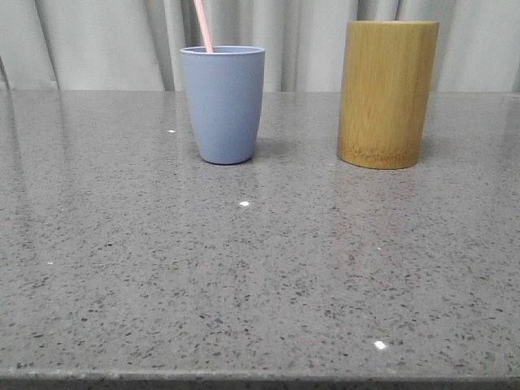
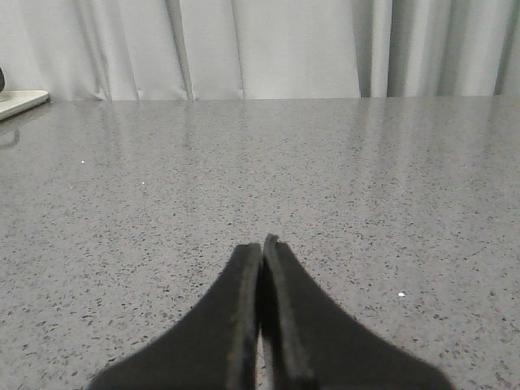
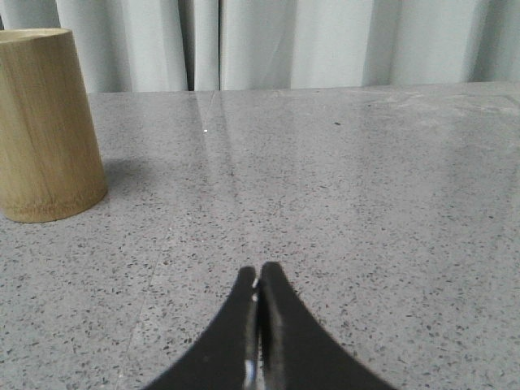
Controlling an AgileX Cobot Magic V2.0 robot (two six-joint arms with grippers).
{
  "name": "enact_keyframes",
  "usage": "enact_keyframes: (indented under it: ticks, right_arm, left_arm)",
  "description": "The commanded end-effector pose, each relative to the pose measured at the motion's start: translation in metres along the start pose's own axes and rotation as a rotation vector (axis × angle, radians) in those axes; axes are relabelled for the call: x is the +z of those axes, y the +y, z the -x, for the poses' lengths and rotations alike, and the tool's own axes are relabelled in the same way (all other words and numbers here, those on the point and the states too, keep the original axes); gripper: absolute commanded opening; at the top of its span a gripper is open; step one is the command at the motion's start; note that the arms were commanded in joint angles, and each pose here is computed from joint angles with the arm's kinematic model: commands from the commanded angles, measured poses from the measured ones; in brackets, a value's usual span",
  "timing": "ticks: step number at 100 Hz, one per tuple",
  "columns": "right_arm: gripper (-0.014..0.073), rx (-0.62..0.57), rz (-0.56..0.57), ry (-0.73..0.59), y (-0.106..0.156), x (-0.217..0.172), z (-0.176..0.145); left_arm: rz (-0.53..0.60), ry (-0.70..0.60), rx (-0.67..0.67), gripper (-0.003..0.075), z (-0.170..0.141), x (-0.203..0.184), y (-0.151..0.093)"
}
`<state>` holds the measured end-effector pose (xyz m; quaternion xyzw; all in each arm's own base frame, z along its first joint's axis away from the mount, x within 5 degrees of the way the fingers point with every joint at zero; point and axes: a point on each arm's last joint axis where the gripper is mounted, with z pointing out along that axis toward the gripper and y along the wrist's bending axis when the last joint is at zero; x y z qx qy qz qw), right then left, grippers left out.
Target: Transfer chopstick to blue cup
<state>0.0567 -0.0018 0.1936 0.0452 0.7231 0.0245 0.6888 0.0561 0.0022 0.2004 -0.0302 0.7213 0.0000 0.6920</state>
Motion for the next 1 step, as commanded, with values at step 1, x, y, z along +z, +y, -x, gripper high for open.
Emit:
enact_keyframes:
  ticks: [1]
  right_arm:
    - [-0.0061, -0.013, 0.006, -0.089, 0.0007, -0.0018, 0.0066]
  left_arm:
    - [-0.004, -0.113, -0.012, -0.0019, 0.0071, -0.0028, -0.0001]
